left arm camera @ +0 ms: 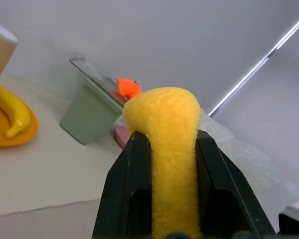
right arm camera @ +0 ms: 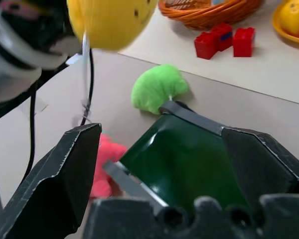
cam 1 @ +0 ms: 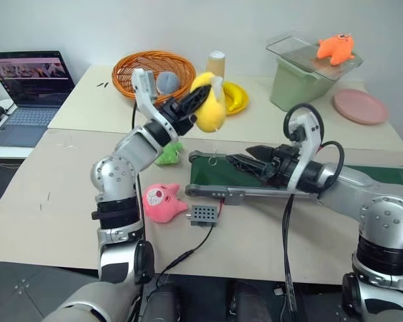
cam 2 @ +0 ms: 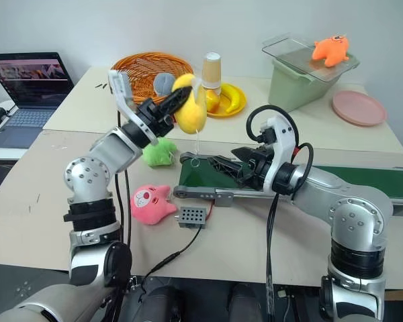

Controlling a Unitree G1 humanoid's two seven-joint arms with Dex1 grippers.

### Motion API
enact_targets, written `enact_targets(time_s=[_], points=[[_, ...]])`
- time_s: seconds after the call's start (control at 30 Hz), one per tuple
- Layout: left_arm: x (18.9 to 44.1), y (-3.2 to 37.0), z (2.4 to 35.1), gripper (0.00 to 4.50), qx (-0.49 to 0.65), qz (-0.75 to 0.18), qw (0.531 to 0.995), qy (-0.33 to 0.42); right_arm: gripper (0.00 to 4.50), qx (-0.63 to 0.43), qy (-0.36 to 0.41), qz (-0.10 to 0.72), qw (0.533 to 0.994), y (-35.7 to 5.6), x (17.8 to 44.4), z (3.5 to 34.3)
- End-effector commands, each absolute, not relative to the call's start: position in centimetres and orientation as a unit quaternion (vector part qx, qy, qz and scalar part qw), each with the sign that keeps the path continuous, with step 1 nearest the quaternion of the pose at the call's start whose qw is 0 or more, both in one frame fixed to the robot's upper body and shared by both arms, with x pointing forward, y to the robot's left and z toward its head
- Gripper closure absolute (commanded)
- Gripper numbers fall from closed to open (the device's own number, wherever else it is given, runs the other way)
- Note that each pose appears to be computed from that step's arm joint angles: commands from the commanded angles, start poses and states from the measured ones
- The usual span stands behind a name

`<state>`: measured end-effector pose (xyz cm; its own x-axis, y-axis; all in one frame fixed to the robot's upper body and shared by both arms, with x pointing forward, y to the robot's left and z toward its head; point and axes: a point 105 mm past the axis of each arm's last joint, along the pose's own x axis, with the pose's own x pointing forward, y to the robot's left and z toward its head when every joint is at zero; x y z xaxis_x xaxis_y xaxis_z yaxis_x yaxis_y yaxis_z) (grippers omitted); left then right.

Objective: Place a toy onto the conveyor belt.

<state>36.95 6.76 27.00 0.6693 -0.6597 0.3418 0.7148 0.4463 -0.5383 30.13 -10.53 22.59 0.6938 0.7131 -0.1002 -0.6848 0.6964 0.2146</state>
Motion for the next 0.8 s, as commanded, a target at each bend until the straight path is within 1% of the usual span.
enact_targets(time_s=[0.03, 0.2, 0.4, 0.63, 0.8], points=[[35.8, 6.3, 28.0, 3.48, -0.319, -0.416, 0.849, -0.075, 0.00, 0.087, 0.054, 0.349, 0.932, -11.4, 30.8, 24.9], [35.4, 5.6, 26.8, 3.48, -0.314, -0.407, 0.854, -0.079, 0.00, 0.090, 0.045, 0.318, 0.943, -11.9, 31.7, 25.8], [34.9, 4.6, 25.8, 3.48, -0.294, -0.409, 0.860, -0.085, 0.00, 0.098, 0.054, 0.319, 0.941, -11.1, 31.7, 25.5], [35.6, 5.2, 25.7, 3.48, -0.295, -0.404, 0.861, -0.090, 0.00, 0.087, 0.092, 0.380, 0.916, -9.7, 29.6, 24.3], [36.1, 5.1, 26.0, 3.48, -0.318, -0.407, 0.852, -0.083, 0.00, 0.079, 0.115, 0.405, 0.904, -9.5, 28.4, 23.5]])
